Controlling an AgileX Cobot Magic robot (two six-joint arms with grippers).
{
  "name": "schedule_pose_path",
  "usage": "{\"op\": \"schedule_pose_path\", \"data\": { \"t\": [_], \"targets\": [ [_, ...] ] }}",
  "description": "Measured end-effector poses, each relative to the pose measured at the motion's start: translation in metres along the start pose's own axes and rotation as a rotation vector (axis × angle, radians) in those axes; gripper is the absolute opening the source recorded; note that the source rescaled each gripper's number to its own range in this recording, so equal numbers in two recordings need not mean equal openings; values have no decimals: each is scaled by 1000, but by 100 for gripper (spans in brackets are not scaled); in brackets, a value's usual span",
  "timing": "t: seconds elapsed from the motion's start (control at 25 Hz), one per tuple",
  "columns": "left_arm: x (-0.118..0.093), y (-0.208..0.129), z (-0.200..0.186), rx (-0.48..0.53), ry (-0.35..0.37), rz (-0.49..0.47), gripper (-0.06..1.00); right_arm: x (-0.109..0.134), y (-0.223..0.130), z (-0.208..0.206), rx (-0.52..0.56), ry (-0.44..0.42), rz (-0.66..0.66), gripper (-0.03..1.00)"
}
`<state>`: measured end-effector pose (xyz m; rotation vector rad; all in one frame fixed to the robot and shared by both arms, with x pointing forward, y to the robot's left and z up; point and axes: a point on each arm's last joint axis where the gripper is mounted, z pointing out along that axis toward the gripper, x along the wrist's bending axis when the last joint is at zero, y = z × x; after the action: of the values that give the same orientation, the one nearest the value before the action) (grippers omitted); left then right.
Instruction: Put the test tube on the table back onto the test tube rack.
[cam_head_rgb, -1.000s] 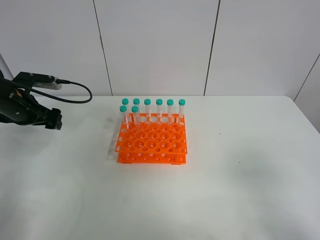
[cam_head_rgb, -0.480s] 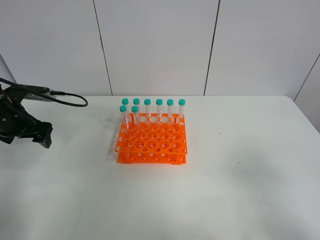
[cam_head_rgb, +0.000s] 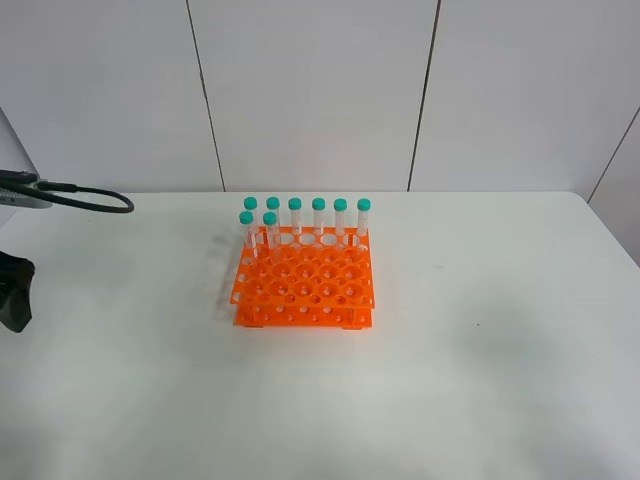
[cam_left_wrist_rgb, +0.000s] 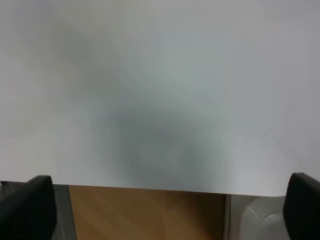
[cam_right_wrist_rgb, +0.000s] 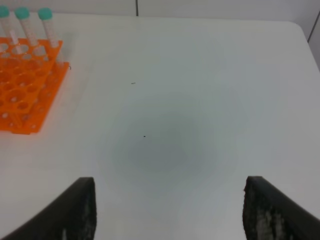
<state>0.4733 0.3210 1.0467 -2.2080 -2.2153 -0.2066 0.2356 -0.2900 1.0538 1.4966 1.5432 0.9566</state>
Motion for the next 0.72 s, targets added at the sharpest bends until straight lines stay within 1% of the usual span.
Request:
{"op": "schedule_pose_path", "data": {
  "t": [0.24, 0.4, 0.56, 0.72],
  "targets": [
    [1, -6, -10, -41, 6, -4, 100, 0, 0, 0, 0, 0, 0, 76],
    [2, -20, -33, -135, 3, -15, 100, 0, 0, 0, 0, 0, 0, 76],
    [-1, -52, -50, -232, -29, -33, 100, 0, 0, 0, 0, 0, 0, 76],
    [-6, -97, -51, -308, -55, -45, 100, 0, 0, 0, 0, 0, 0, 76]
  ]
}}
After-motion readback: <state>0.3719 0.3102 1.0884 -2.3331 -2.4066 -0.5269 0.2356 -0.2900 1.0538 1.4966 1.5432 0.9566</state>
